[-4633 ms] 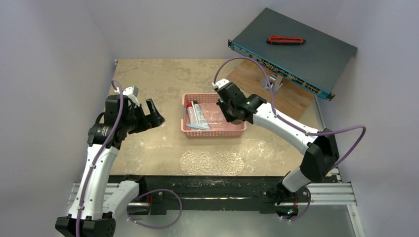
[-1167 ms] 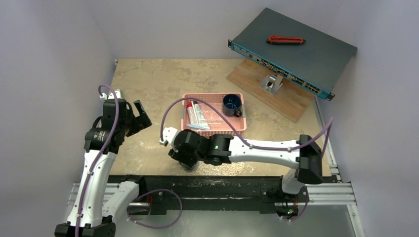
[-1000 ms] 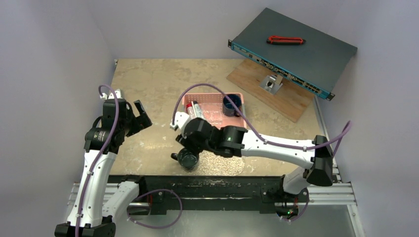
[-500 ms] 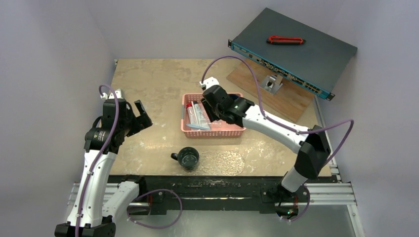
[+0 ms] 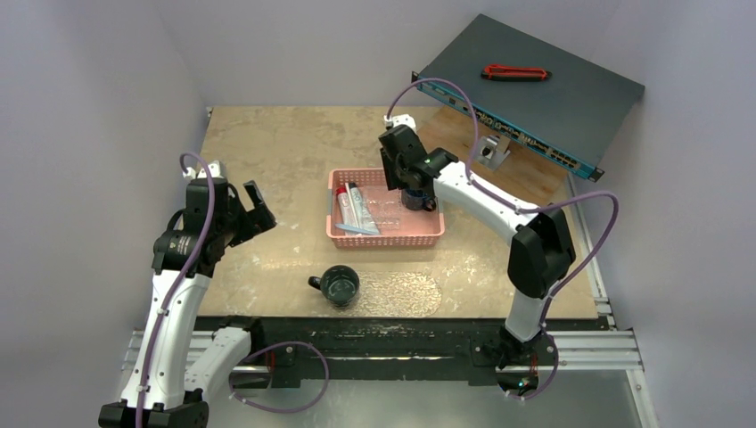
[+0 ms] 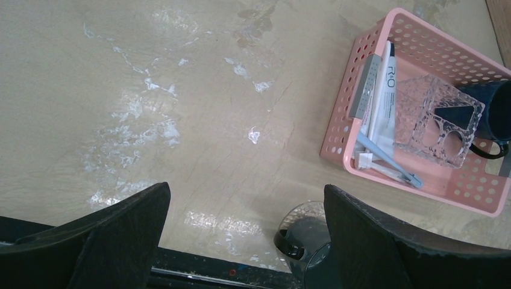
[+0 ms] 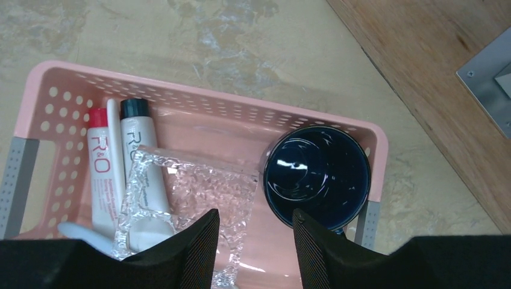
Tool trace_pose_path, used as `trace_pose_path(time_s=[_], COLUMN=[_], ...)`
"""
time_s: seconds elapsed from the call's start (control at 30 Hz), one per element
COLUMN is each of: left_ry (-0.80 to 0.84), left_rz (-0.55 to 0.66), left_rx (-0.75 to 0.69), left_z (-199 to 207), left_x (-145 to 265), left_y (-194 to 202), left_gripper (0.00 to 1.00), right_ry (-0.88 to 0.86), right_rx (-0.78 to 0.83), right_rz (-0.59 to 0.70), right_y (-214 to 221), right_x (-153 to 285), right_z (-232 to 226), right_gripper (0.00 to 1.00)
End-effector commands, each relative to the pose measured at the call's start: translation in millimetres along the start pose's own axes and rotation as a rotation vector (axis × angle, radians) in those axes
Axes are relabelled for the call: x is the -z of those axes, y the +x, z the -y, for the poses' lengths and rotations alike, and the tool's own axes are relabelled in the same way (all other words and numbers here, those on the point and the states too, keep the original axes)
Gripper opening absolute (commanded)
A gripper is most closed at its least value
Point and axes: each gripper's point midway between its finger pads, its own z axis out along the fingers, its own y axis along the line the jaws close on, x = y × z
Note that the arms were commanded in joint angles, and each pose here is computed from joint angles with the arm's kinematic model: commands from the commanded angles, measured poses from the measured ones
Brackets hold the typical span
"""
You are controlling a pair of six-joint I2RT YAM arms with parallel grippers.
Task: Prepare toiletry sets of a toothbrush and toothpaste on the tray
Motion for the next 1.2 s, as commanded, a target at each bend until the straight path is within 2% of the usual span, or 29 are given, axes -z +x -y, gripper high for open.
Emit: trace_pose_path(time_s=[0.0, 0.57, 0.9, 1.03, 1.17], left_ry=[0.038, 0.039, 0.038, 0.039, 0.039], left_rz=[0.037, 0.035, 0.037, 0.037, 0.037], left_rx=[-0.014, -0.016, -0.016, -0.016, -0.017], left_z=[9, 9, 9, 9, 9], left_x=[4, 4, 4, 4, 4], left_y=[-12, -11, -11, -11, -11], left_gripper=[0.99, 0.98, 0.99, 0.99, 0.99], right_ry=[0.011, 0.075, 0.078, 0.08, 0.08], right_rx=[-0.045, -0.12, -0.138, -0.138, -0.133], right_rz=[0.013, -0.027, -0.068, -0.085, -0.092], right_y=[-10, -5, 7, 16, 20], right_x=[-10, -57, -80, -86, -87], right_z=[1, 12, 12, 11, 12], right_gripper=[0.5, 0.46, 0.39, 0.3, 0.11])
